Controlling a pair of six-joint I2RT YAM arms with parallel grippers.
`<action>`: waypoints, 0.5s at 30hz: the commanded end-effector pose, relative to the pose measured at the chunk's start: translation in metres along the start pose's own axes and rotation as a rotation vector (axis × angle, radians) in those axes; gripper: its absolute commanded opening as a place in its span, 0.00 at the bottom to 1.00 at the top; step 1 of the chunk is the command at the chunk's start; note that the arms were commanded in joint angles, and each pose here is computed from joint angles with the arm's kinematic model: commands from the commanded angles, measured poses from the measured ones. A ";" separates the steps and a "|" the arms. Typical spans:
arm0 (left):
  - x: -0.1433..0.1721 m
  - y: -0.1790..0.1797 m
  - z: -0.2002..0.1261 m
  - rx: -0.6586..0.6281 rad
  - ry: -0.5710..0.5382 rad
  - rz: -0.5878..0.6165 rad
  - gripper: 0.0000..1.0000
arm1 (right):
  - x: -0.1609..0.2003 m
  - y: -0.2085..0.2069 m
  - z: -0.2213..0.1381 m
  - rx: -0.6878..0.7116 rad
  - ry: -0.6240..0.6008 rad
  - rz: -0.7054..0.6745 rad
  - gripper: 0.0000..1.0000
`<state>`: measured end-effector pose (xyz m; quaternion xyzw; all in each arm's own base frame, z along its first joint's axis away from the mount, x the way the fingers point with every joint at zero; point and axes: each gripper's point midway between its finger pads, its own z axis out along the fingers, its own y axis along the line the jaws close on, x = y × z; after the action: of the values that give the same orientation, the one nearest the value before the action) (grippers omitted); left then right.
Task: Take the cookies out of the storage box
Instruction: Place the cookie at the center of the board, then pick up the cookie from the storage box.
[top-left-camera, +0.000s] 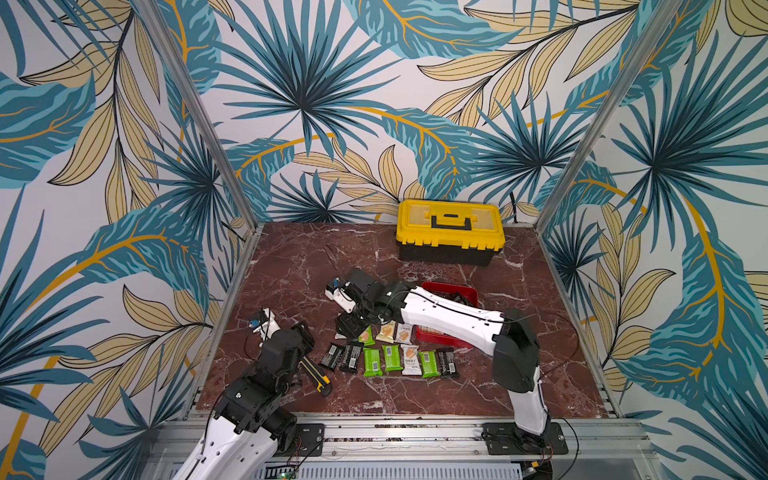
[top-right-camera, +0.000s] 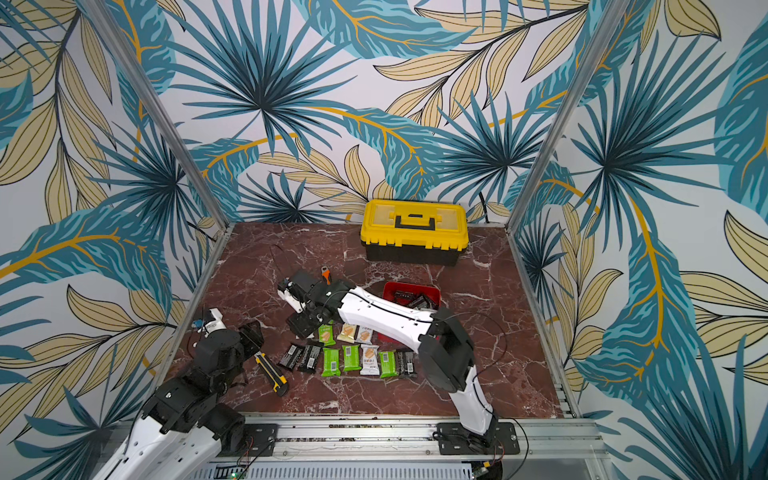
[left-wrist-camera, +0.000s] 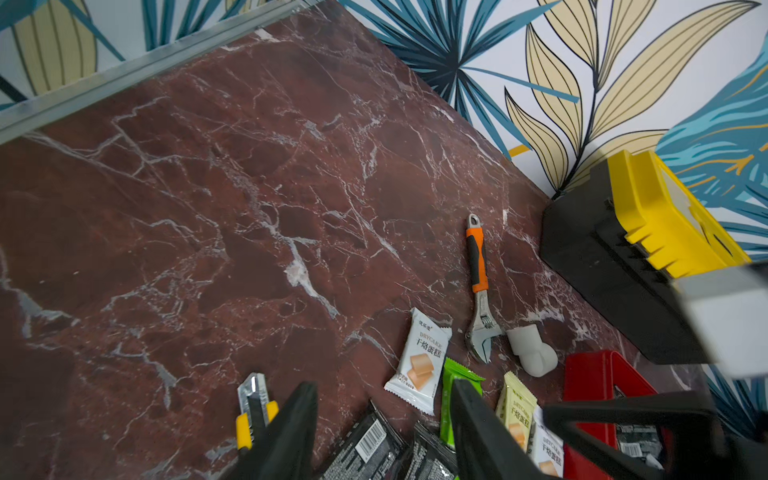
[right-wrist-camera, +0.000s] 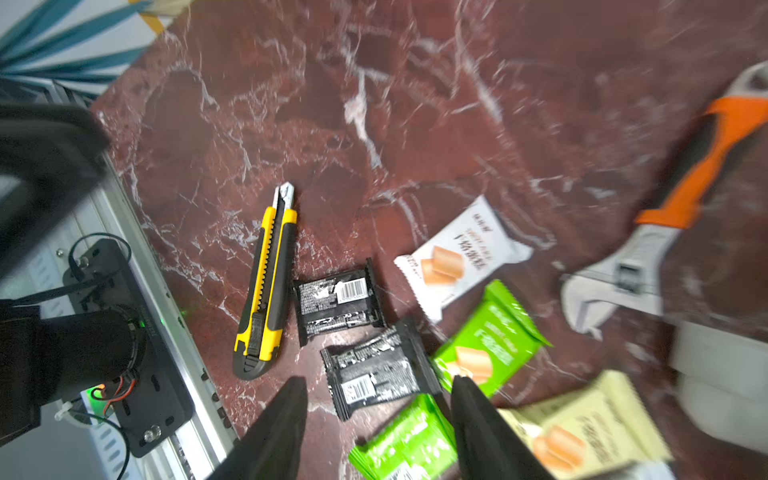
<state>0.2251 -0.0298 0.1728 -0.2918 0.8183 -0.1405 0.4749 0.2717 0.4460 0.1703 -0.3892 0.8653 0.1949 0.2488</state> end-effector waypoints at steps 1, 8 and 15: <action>-0.011 -0.035 0.002 0.127 -0.012 0.038 0.57 | -0.003 -0.031 -0.033 0.169 -0.098 0.027 0.60; 0.001 -0.091 0.017 0.266 0.110 0.156 0.57 | 0.040 -0.102 -0.104 0.408 -0.202 0.264 0.59; 0.030 -0.166 0.022 0.413 0.169 0.353 0.59 | 0.111 -0.175 -0.154 0.472 -0.239 0.592 0.58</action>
<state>0.2778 -0.1422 0.1876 -0.0909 0.8716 -0.2082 0.4345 0.2996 0.2280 0.2114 -0.1088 0.9167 0.0956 0.3723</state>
